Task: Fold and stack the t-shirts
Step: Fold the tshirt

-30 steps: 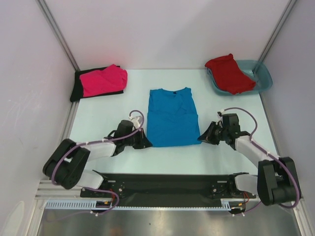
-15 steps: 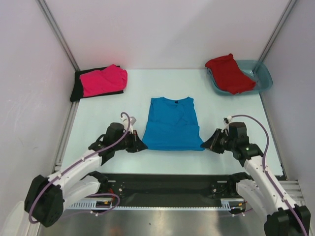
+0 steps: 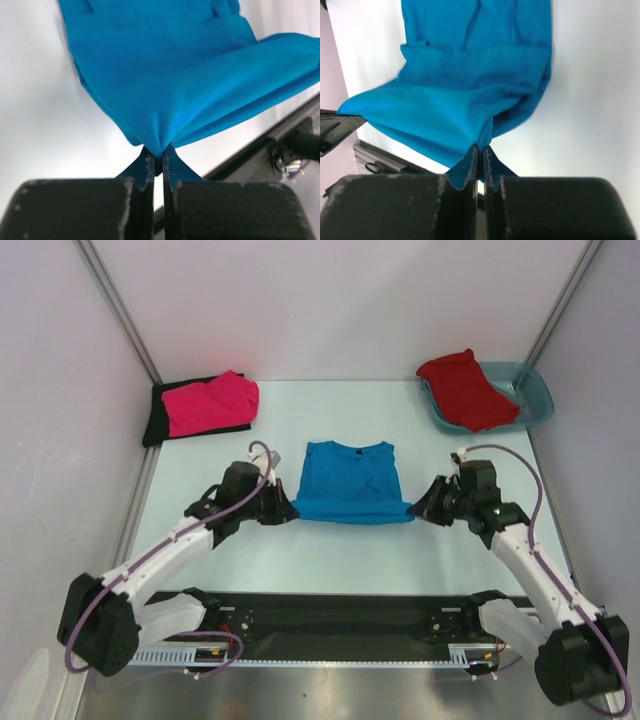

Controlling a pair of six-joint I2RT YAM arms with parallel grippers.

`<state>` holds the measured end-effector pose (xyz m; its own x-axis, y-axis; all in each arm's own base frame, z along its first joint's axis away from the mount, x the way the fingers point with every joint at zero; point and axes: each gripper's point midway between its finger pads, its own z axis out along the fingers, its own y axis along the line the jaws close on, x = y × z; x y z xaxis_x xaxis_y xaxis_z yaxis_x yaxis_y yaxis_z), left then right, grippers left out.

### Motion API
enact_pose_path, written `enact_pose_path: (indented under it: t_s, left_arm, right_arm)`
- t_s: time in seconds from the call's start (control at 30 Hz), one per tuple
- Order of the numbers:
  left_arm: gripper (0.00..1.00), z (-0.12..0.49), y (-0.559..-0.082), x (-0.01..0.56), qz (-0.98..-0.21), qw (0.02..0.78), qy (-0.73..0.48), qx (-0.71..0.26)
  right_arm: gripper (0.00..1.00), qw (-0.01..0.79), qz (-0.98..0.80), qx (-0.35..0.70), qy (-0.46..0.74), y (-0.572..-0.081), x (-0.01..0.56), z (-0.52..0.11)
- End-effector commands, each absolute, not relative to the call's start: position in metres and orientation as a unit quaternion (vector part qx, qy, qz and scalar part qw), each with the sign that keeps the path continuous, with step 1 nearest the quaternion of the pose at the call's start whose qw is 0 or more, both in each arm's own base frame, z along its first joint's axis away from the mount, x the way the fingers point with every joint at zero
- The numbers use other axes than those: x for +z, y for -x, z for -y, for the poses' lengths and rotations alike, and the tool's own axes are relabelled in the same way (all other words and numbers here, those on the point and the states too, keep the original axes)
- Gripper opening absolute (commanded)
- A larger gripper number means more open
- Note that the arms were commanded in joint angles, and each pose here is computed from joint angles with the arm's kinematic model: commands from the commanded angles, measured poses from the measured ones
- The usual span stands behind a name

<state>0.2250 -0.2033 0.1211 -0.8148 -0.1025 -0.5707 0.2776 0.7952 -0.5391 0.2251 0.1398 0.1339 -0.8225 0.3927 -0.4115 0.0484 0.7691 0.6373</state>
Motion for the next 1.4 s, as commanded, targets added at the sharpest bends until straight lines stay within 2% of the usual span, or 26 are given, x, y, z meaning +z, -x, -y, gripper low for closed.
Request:
enact_pose_path:
  t_s: [0.0,0.3,0.6,0.97,1.07,1.1,1.13,1.2,1.23,1.3,1.33,1.37]
  left_arm:
    - [0.01,0.203,-0.267,0.137,-0.893,0.345,-0.057,-0.285]
    - [0.0,0.219,-0.355,0.129,-0.896,0.338,-0.053,-0.282]
    - [0.01,0.233,-0.436,0.128,-0.892,0.336,-0.047,-0.3]
    - [0.01,0.236,-0.481,0.095,-0.9,0.309,-0.032,-0.306]
    - [0.02,0.234,-0.489,0.088,-0.898,0.309,-0.025,-0.313]
    - [0.01,0.233,-0.489,0.086,-0.898,0.307,-0.02,-0.314]
    - [0.01,0.23,-0.499,0.092,-0.888,0.332,-0.018,-0.317]
    - [0.08,0.227,-0.501,0.09,-0.884,0.335,-0.007,-0.325]
    - [0.33,0.224,-0.509,0.097,-0.876,0.354,-0.006,-0.327]
    - [0.37,0.218,-0.517,0.105,-0.868,0.377,-0.002,-0.322]
    - [0.51,0.212,-0.528,0.124,-0.854,0.414,0.0,-0.316]
    - [0.6,0.208,-0.533,0.132,-0.848,0.431,0.001,-0.309]
  right_arm:
    - [0.0,0.345,-0.886,0.296,-0.096,-0.278,0.159,-0.136]
    - [0.0,0.364,-0.877,0.305,-0.075,-0.365,0.168,-0.149]
    - [0.0,0.342,-0.885,0.307,-0.08,-0.428,0.139,-0.144]
    - [0.0,0.318,-0.887,0.324,-0.084,-0.479,0.104,-0.142]
    - [0.08,0.322,-0.882,0.335,-0.081,-0.49,0.1,-0.142]
    - [0.19,0.326,-0.879,0.338,-0.08,-0.493,0.101,-0.142]
    - [0.24,0.332,-0.874,0.347,-0.079,-0.498,0.103,-0.141]
    - [0.39,0.341,-0.869,0.35,-0.078,-0.504,0.107,-0.139]
    - [0.4,0.353,-0.864,0.353,-0.074,-0.51,0.113,-0.138]
    - [0.42,0.365,-0.86,0.35,-0.07,-0.516,0.12,-0.133]
    - [0.42,0.379,-0.858,0.339,-0.07,-0.521,0.125,-0.128]
    - [0.42,0.393,-0.856,0.33,-0.06,-0.525,0.136,-0.126]
